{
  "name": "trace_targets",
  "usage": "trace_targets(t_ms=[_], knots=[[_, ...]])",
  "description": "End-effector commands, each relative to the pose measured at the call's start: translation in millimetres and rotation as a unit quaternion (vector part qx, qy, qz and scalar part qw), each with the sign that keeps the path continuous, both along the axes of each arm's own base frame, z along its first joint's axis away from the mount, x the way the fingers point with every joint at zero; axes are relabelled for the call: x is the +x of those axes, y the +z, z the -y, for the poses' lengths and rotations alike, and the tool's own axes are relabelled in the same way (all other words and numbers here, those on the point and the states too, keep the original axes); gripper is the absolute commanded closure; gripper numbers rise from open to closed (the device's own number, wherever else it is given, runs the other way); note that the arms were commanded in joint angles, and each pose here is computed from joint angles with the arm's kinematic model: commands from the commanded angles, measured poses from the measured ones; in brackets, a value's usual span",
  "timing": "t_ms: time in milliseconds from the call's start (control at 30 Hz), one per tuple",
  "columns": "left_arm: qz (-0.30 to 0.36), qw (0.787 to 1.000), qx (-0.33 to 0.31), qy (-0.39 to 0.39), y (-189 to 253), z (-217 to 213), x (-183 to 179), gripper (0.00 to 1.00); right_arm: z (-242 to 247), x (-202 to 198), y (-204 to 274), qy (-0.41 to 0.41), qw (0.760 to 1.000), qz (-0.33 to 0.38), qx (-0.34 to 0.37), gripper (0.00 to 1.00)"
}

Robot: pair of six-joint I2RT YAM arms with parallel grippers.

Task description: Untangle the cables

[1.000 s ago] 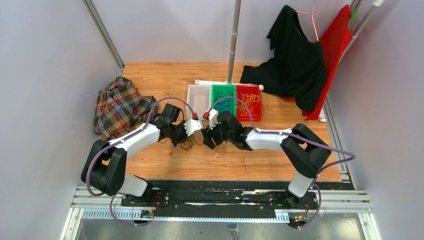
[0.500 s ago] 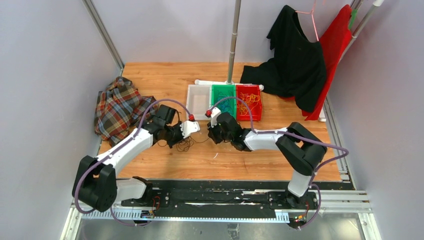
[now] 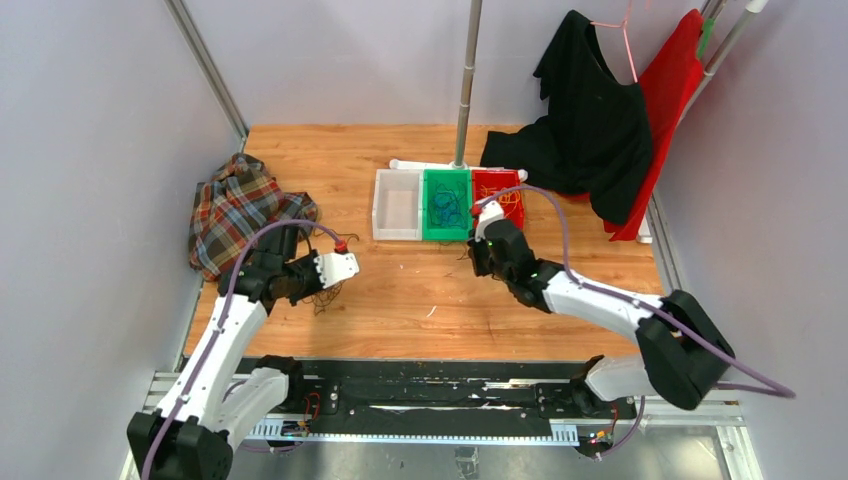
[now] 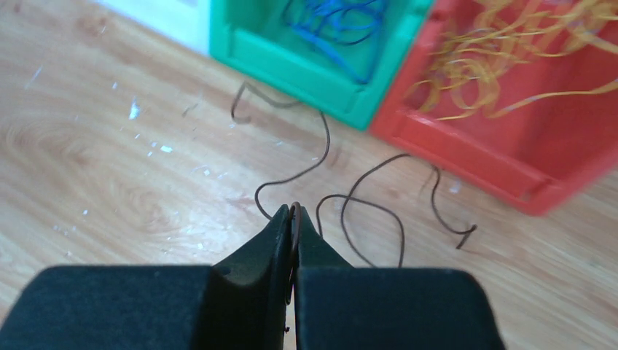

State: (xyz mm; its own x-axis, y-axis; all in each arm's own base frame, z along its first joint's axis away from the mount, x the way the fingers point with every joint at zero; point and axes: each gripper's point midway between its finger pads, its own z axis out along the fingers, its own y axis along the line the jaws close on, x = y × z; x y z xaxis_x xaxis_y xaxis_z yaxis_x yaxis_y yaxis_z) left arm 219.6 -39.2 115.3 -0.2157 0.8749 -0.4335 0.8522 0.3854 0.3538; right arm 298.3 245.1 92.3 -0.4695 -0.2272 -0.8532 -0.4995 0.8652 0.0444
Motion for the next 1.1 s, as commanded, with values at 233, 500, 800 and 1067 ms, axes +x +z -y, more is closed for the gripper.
trace_targets(t_ms=[233,500,800,1067], knots=[[0.001,0.999,0.036,-0.005,3.0,-16.0,-20.5,0.99,33.0,3.3,112.7,-0.023,0.992,0.082,0.093,0.99],[-0.008,0.998,-0.047,0.035,20.1,5.8,-17.7,0.99,-41.2,-3.6,256.0,0.112,0.962,0.136,0.209,0.99],[0.002,0.998,-0.045,0.041,16.3,1.0,-34.1,0.99,-115.5,30.2,395.7,0.177,0.92,0.212,0.279,0.99],[-0.005,0.999,-0.039,0.033,11.2,-0.9,-44.1,0.99,-162.3,60.2,417.9,0.209,0.902,0.239,0.293,0.99]])
